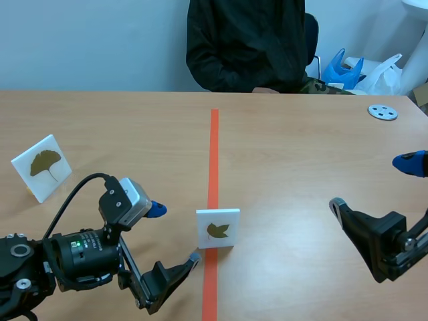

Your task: Sort the leaf by its shape. The table is split by an orange tape line. A compound leaf with several leaflets goes to the left side, a simple leaf with one blade goes to the right side. Return to the home posture when a red brick is placed on the table.

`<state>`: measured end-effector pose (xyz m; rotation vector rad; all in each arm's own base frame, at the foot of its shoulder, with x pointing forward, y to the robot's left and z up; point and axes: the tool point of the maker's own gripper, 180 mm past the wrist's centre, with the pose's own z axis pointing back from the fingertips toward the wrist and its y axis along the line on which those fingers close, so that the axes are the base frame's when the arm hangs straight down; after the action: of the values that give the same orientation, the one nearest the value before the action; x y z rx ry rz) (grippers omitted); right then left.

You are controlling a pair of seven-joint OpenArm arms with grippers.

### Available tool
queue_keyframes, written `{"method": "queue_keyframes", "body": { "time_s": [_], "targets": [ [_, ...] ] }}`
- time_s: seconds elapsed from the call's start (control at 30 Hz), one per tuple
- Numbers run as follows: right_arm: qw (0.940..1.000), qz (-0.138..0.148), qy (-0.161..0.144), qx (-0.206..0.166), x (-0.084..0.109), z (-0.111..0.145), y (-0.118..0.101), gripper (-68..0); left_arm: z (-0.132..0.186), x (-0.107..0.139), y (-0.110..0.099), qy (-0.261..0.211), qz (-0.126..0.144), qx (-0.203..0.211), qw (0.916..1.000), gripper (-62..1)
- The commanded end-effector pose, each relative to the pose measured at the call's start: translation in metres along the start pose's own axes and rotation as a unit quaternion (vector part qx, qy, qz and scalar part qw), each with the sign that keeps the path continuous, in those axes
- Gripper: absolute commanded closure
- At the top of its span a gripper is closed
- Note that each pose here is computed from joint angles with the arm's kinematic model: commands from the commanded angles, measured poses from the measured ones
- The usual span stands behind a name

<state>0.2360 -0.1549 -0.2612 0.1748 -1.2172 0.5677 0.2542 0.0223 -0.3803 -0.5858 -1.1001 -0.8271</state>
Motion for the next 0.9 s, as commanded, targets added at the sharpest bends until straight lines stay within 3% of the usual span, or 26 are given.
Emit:
{"method": "queue_keyframes", "body": {
  "time_s": [0.0,0.3,0.63,0.87],
  "targets": [
    [0.9999,0.006,-0.011,-0.003,0.007,-0.001,-0.005,-67.9,-0.008,0.016,-0.003,-0.03,0.002,-0.004,0.9995,-62.3],
    [0.9999,0.006,-0.011,-0.003,0.007,-0.001,-0.005,-67.9,-0.041,0.032,-0.015,-0.056,0.006,-0.029,0.998,-62.3],
    [0.9999,0.006,-0.009,-0.003,0.007,-0.001,-0.005,-67.9,-0.061,0.037,-0.011,-0.062,-0.004,-0.026,0.9978,-62.3],
    [0.9999,0.006,-0.009,-0.003,0.007,-0.001,-0.005,-67.9,-0.06,0.036,-0.01,-0.06,-0.005,-0.025,0.9979,-44.4]
  ]
}}
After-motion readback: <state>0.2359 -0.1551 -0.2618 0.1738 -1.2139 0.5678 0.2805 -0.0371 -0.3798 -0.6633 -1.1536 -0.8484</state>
